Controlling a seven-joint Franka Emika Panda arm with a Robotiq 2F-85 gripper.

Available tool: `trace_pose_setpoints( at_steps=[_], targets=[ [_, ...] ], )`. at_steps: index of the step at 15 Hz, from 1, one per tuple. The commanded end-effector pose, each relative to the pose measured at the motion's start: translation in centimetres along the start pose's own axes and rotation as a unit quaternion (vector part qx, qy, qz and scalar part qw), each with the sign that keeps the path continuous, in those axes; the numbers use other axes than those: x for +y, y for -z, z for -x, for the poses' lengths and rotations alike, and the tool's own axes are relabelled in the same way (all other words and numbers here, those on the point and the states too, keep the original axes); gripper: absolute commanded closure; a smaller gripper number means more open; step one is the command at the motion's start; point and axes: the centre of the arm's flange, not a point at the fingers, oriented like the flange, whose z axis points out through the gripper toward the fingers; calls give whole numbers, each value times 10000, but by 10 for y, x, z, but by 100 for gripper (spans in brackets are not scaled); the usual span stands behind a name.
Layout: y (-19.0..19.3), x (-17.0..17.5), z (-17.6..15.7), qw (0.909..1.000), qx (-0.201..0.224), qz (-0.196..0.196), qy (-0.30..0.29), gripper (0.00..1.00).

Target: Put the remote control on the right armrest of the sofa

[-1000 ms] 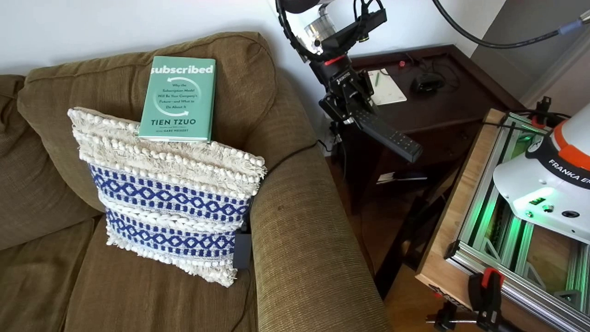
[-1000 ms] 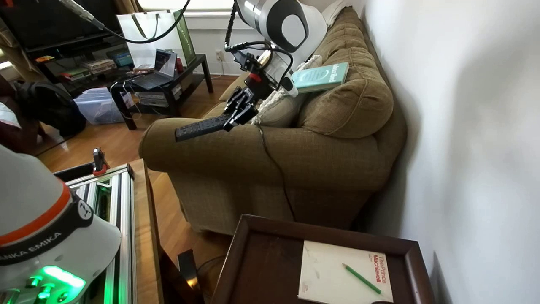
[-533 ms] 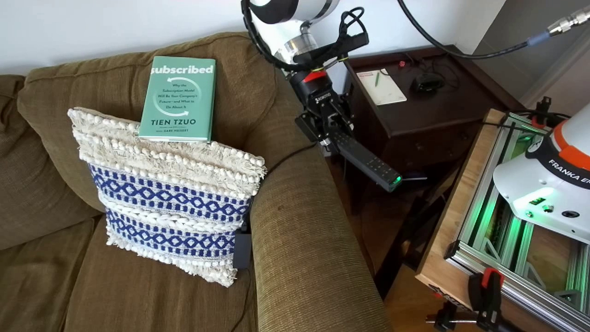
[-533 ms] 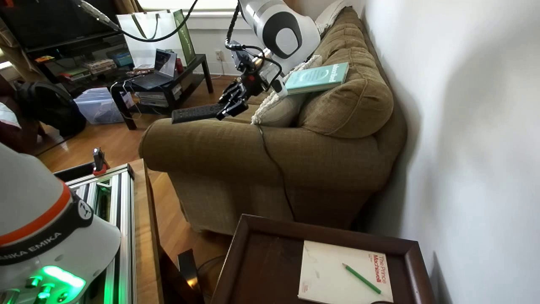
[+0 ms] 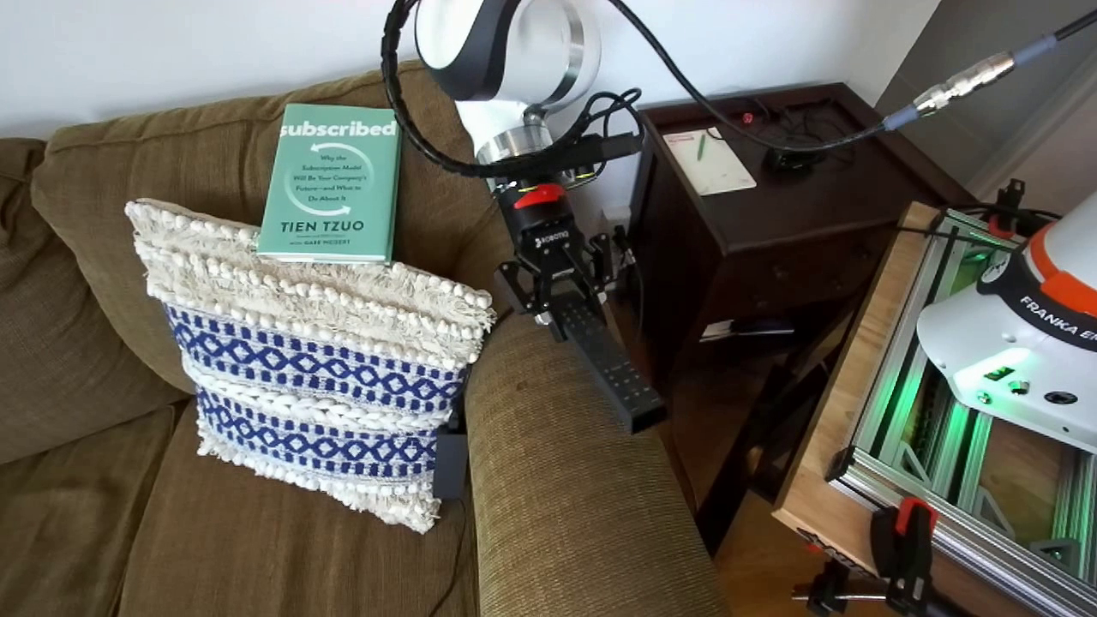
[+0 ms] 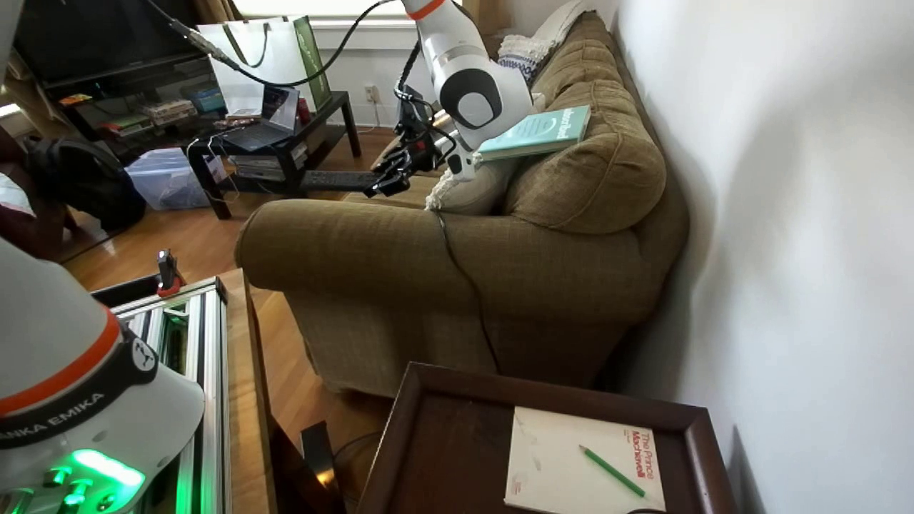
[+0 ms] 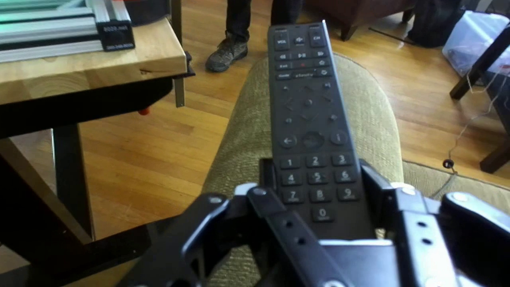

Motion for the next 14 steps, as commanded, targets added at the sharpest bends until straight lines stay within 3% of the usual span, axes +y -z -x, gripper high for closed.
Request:
trace_pose_setpoints(
  at_steps=[1,3,6,14],
  targets=[
    [-6,-13,-25,9976,458,-330,-405,74],
    [-8,-11,-35,9939,822,-386,-621,74],
    [-10,-13,-45,9898,1008,-412,-916,74],
    [-26,-17,-53,9824,926,-258,-1601,74]
  ],
)
